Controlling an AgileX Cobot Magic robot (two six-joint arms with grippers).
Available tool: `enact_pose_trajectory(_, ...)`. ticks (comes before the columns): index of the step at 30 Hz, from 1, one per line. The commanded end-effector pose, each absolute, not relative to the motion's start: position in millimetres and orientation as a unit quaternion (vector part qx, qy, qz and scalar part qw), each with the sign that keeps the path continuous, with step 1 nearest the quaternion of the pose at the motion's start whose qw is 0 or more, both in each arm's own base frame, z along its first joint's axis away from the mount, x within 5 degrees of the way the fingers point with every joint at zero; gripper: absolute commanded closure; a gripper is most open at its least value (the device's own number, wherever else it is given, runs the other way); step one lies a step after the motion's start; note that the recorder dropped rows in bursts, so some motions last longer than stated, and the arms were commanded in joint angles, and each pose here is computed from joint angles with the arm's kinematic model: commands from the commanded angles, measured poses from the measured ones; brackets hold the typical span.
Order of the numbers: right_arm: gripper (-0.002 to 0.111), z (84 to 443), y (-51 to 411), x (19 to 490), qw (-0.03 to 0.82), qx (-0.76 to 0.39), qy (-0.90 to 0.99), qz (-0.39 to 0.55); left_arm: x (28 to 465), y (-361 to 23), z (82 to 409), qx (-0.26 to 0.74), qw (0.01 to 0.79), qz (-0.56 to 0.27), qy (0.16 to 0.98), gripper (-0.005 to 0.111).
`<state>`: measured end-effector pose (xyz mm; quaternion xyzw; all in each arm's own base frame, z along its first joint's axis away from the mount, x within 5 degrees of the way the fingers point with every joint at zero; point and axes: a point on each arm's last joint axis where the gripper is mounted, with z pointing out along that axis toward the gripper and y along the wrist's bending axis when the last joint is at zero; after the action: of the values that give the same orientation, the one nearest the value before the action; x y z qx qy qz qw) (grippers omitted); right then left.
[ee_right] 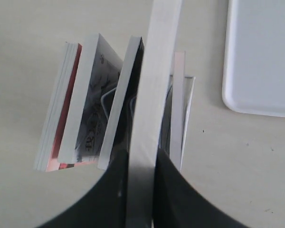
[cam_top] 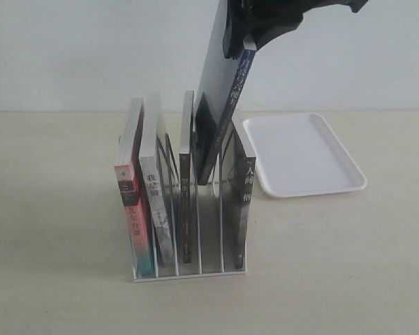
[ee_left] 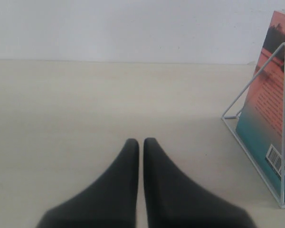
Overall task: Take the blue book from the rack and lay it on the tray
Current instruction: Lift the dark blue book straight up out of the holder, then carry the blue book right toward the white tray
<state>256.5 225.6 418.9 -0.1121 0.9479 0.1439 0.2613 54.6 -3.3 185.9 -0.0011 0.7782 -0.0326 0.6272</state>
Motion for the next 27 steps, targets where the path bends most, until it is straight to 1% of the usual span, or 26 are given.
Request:
enact_pose_trajectory(1, 0.108, 444, 213, 245, 0.307, -0.113, 0.931, 0.164, 54, -3, 187, -0.003, 0.63, -0.034, 0.775, 0.103)
enact_pose_trajectory(7, 0.108, 474, 191, 221, 0.344, -0.109, 0.913, 0.189, 54, -3, 187, -0.003, 0.63, -0.034, 0.775, 0.103)
enact_pose_trajectory(9, 0.108, 489, 177, 207, 0.365, -0.106, 0.903, 0.201, 54, -3, 187, -0.003, 0.63, -0.034, 0.775, 0.103)
enact_pose_trajectory(11, 0.108, 504, 160, 195, 0.401, -0.103, 0.89, 0.192, 54, -3, 187, -0.003, 0.63, -0.034, 0.775, 0.103)
enact_pose_trajectory(13, 0.108, 524, 131, 179, 0.462, -0.089, 0.868, 0.159, 54, -3, 187, -0.003, 0.63, -0.034, 0.775, 0.103)
enact_pose_trajectory(18, 0.108, 552, 83, 152, 0.554, -0.058, 0.825, 0.093, 54, -3, 187, -0.003, 0.63, -0.034, 0.775, 0.103)
enact_pose_trajectory(20, 0.108, 557, 74, 149, 0.574, -0.056, 0.815, 0.062, 54, -3, 187, -0.003, 0.63, -0.034, 0.775, 0.103)
enact_pose_trajectory(21, 0.108, 560, 66, 149, 0.592, -0.05, 0.804, 0.025, 54, -3, 187, -0.003, 0.63, -0.034, 0.775, 0.103)
enact_pose_trajectory(25, 0.109, 562, 61, 156, 0.608, -0.063, 0.79, -0.052, 54, -3, 187, -0.003, 0.63, -0.034, 0.775, 0.103)
enact_pose_trajectory(27, 0.109, 555, 57, 165, 0.597, -0.062, 0.793, -0.099, 54, -3, 187, -0.003, 0.63, -0.034, 0.775, 0.103)
